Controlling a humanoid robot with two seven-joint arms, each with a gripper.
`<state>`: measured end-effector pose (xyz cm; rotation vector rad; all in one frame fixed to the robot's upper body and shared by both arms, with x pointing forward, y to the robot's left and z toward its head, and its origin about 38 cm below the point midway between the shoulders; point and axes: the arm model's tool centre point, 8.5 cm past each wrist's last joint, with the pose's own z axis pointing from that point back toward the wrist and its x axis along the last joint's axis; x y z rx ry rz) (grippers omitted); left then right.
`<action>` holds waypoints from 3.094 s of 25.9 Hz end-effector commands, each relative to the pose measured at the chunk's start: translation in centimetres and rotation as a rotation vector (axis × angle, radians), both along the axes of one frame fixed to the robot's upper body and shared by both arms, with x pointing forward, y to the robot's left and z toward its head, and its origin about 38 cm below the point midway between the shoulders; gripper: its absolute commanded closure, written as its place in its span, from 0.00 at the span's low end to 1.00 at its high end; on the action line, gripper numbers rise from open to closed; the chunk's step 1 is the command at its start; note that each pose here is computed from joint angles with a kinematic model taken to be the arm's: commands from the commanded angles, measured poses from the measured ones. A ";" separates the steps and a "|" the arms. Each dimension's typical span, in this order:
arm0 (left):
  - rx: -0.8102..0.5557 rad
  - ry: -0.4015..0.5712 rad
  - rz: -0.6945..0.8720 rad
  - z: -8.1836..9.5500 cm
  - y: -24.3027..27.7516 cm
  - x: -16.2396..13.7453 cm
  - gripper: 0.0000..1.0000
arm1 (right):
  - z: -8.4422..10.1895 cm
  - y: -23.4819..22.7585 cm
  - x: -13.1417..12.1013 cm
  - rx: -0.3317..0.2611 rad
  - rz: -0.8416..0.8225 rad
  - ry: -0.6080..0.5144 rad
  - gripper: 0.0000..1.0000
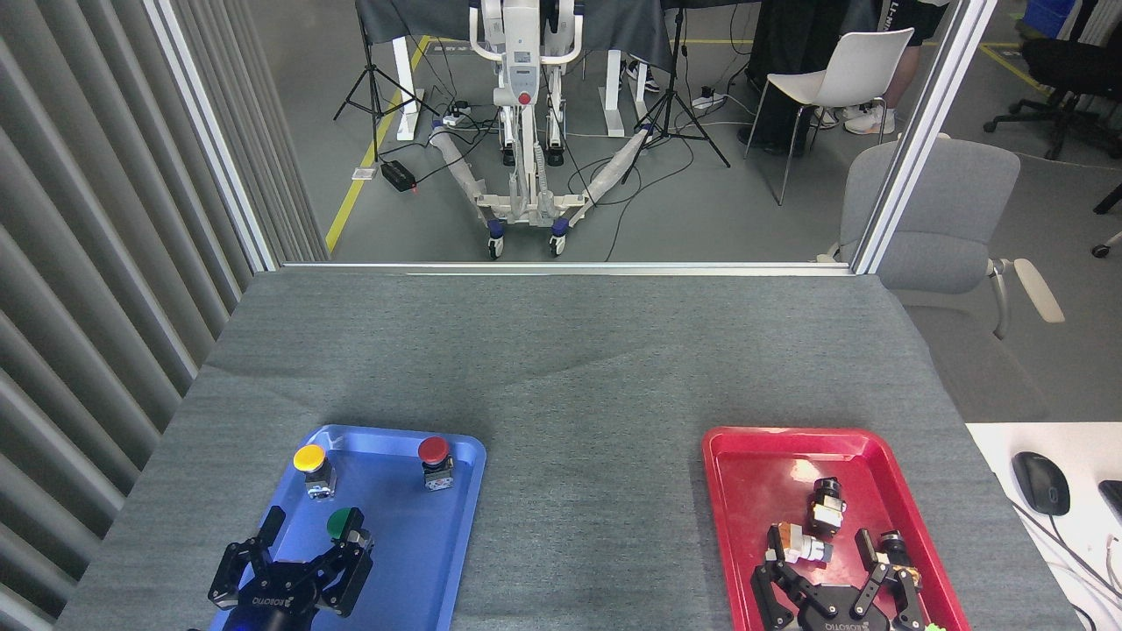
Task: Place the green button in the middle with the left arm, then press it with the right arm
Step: 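Reach the left gripper down to the green button in the blue tray, then grasp the green button with the left gripper and lift it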
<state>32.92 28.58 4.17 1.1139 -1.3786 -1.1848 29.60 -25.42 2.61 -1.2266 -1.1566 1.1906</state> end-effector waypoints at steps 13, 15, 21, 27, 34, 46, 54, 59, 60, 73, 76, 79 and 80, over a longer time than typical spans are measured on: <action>0.014 -0.007 -0.009 0.2 -0.1 -0.2 0.01 | 0.0 -0.1 0.0 -0.002 0.015 0.001 0.00; 0.014 -0.010 -0.010 0.3 -0.1 -0.1 0.01 | 0.0 -0.1 0.0 -0.002 0.015 0.001 0.00; 0.018 -0.006 -0.011 0.2 0.0 -0.2 0.01 | 0.1 0.2 0.0 0.020 0.030 -0.002 0.00; 0.020 0.000 -0.009 0.0 0.2 -0.2 0.01 | 0.0 0.1 0.0 0.021 0.028 0.000 0.00; 0.024 0.007 -0.017 -0.2 0.2 -0.2 0.01 | 0.0 0.1 0.0 0.020 0.030 0.001 0.00; 0.025 0.119 -0.032 -3.8 0.8 -0.7 0.01 | 0.0 0.3 0.0 0.020 0.036 -0.001 0.00; 0.051 0.151 -0.044 -4.9 0.5 -0.5 0.03 | 0.1 0.4 0.1 0.023 0.037 -0.004 0.00; 0.138 0.164 -0.065 -4.6 0.6 1.4 0.04 | 0.0 0.4 0.0 0.023 0.037 -0.002 0.00; 0.140 0.164 -0.065 -4.6 0.7 1.7 0.04 | 0.1 0.4 0.1 0.023 0.037 -0.004 0.00; 0.109 0.239 -0.056 -7.0 0.9 3.0 0.24 | 0.0 0.5 0.0 0.025 0.040 -0.001 0.00; 0.104 0.253 -0.057 -7.5 0.7 3.0 0.63 | -0.2 0.6 0.0 0.028 0.039 0.002 0.00; 0.103 0.251 -0.110 -7.4 0.0 2.9 1.00 | -0.1 0.5 0.0 0.027 0.039 0.002 0.00; 0.100 0.241 -0.139 -7.1 -0.4 3.0 1.00 | -0.1 0.5 0.0 0.027 0.039 0.001 0.00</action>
